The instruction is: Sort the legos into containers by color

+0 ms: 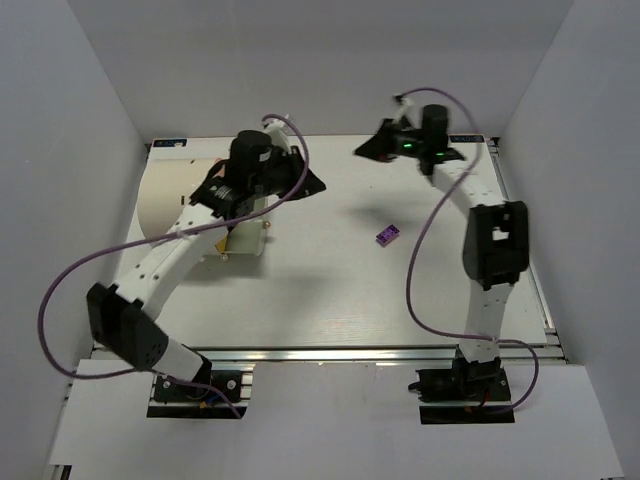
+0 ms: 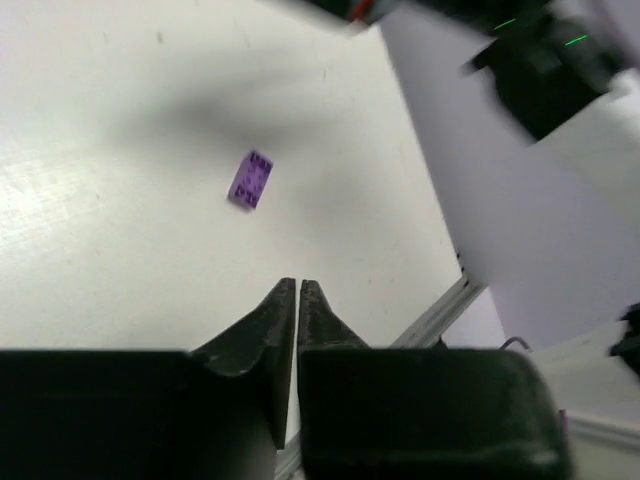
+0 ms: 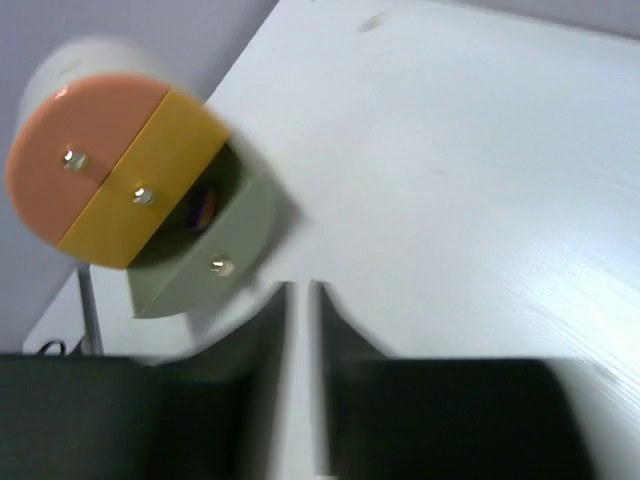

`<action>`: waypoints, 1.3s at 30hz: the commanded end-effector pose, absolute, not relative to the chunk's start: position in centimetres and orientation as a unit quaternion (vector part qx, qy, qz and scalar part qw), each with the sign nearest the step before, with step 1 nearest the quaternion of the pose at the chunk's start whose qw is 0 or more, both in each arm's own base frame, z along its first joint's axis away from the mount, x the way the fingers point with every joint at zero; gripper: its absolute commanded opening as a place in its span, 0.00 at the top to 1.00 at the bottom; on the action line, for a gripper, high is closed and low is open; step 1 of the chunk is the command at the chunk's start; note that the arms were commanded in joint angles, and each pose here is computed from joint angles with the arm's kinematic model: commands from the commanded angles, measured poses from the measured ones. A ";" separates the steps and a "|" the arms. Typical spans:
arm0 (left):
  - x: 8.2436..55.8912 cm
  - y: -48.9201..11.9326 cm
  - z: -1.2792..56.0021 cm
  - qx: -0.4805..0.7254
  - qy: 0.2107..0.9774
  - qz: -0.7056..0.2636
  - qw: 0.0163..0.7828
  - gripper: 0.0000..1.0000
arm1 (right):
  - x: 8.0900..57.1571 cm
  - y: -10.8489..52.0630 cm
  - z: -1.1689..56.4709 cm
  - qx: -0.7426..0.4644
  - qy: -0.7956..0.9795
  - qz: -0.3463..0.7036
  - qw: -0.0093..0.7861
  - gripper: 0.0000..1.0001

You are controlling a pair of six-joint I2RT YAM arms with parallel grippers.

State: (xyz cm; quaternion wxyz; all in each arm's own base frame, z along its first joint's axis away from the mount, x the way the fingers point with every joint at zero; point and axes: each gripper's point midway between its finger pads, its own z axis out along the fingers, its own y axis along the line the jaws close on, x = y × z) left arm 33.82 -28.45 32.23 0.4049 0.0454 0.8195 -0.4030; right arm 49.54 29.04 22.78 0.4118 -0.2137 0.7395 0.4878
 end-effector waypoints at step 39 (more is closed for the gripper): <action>40.5 -47.0 5.8 0.293 0.882 -0.138 0.341 0.21 | 43.2 3.2 26.0 -0.051 0.799 0.422 0.426 0.11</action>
